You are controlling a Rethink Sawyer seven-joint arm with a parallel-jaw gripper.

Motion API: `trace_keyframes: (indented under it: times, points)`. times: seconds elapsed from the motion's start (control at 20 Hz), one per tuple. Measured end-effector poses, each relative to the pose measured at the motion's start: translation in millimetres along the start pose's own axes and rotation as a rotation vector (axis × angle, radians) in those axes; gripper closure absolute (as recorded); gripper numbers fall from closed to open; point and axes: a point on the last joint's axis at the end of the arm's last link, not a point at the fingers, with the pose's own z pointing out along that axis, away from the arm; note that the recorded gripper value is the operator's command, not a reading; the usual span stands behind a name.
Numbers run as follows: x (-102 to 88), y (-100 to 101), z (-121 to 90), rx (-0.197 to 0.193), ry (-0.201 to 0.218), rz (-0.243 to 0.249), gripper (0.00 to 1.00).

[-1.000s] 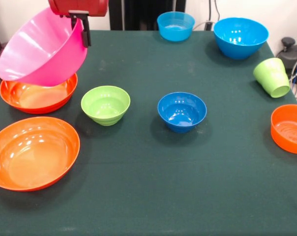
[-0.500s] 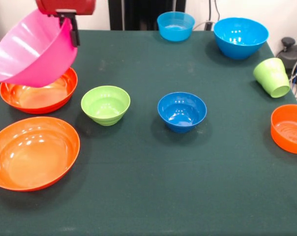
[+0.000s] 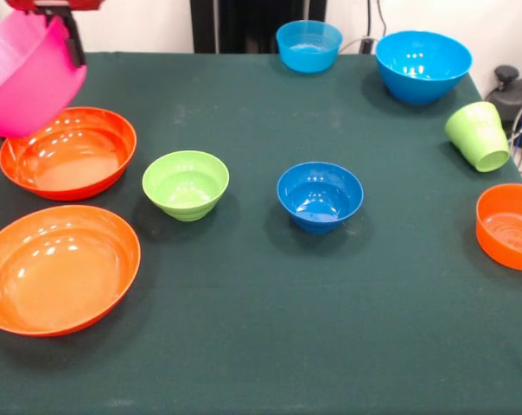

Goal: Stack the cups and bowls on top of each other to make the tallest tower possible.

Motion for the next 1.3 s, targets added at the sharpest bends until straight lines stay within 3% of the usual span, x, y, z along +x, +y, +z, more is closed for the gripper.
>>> trace_keyframes:
  times: [0.2, 1.3]
  points:
    - [2.5, -10.4, -1.9, -0.002, -0.002, 0.0, 1.0]
    - [-7.5, 3.4, -6.6, -0.016, -0.022, -0.027, 1.0]
